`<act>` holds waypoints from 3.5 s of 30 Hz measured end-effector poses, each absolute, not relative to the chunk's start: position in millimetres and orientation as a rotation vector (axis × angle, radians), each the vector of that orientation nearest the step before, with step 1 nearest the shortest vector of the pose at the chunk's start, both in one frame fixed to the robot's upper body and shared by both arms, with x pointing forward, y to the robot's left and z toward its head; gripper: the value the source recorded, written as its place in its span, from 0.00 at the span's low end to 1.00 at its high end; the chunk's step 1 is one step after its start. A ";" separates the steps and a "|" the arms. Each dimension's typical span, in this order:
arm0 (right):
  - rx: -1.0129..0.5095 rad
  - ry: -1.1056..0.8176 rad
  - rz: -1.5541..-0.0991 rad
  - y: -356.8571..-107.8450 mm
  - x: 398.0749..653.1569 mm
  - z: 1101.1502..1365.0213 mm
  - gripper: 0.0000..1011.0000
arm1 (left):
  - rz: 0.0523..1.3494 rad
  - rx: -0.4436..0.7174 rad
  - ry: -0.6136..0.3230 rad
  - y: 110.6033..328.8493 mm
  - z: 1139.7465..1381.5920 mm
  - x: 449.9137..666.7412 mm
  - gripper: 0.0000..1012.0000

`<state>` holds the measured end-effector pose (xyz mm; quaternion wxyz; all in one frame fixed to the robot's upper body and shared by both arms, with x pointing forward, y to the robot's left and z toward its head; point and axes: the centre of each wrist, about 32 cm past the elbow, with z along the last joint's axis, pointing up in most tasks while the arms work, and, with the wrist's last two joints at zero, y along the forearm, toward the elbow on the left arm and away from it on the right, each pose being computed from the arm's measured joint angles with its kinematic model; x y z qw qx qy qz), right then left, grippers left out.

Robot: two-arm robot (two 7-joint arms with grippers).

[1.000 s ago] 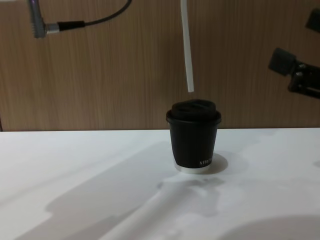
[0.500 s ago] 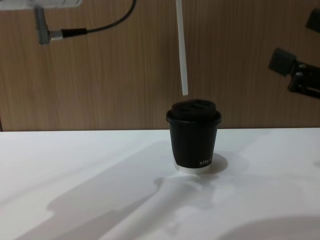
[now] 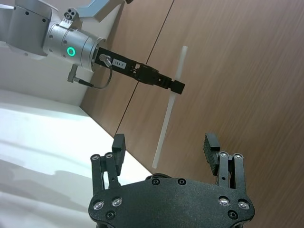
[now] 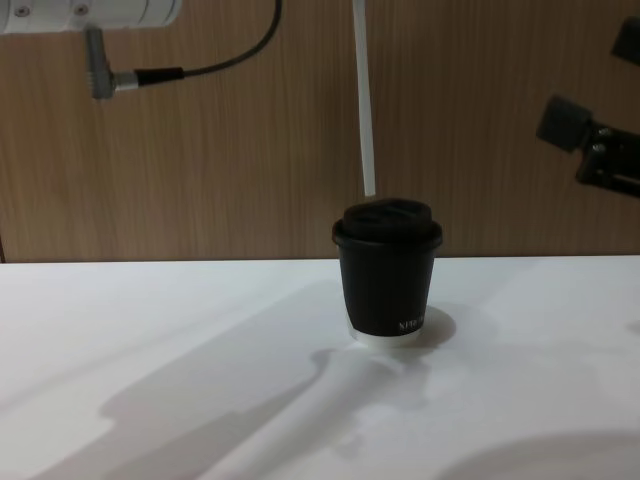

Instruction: Pick up the straw with one hand, pass it to the other hand, and insert it into the cup.

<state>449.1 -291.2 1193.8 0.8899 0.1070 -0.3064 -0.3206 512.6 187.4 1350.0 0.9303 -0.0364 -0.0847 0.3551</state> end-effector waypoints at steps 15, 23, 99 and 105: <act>0.222 -0.636 -0.666 -291.2 449.1 1193.8 0.99 | 0.742 -0.048 -0.183 184.1 1345.4 520.1 0.02; 0.222 -0.636 -0.666 -291.2 449.1 1193.8 0.99 | 0.743 -0.048 -0.177 182.2 1342.8 525.0 0.02; 0.222 -0.636 -0.666 -291.2 449.1 1193.8 0.99 | 0.750 -0.078 -0.135 181.5 1334.7 543.5 0.02; 0.222 -0.636 -0.666 -291.2 449.1 1193.8 0.99 | 0.742 -0.078 -0.132 183.0 1335.9 543.6 0.02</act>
